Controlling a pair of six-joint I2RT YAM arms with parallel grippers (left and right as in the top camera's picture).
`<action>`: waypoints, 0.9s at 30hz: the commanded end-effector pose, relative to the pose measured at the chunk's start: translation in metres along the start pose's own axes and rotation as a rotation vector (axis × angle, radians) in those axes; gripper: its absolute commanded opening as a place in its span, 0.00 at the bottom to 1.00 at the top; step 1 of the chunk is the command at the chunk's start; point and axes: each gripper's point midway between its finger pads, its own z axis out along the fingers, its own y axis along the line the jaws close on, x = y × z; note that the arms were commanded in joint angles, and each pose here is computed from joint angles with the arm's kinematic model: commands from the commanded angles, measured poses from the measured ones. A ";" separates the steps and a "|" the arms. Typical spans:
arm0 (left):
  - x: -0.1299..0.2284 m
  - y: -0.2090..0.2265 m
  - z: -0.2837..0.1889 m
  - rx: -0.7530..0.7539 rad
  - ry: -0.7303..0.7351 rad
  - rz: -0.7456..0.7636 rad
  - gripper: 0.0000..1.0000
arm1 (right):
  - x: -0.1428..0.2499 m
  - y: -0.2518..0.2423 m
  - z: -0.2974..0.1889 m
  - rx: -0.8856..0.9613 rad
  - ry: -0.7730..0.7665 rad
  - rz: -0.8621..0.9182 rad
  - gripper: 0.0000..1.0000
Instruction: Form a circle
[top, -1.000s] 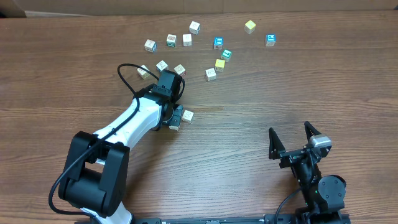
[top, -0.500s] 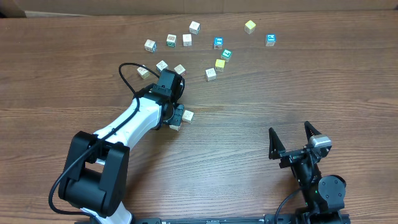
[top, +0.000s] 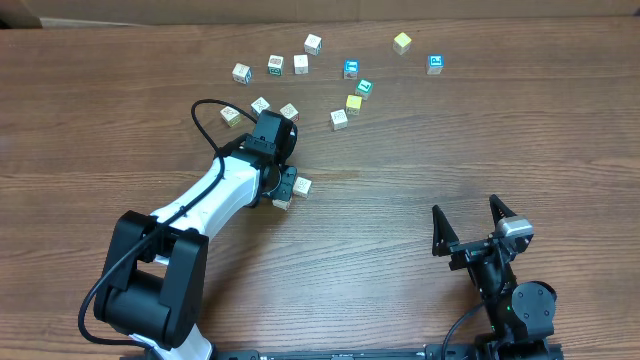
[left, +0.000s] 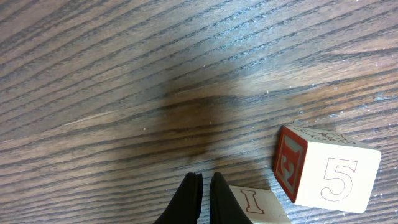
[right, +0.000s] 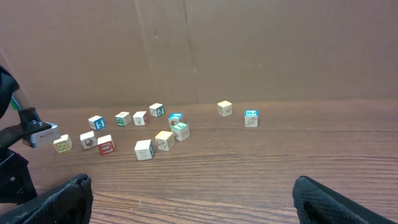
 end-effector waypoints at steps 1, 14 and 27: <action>0.003 -0.002 0.004 0.012 0.013 0.021 0.04 | 0.002 -0.001 0.000 0.001 -0.002 -0.005 1.00; 0.003 -0.002 0.004 0.012 0.013 0.028 0.04 | 0.002 -0.001 0.000 0.001 -0.002 -0.005 1.00; 0.003 -0.004 0.004 0.020 0.013 0.039 0.04 | 0.002 -0.001 0.000 0.001 -0.002 -0.005 1.00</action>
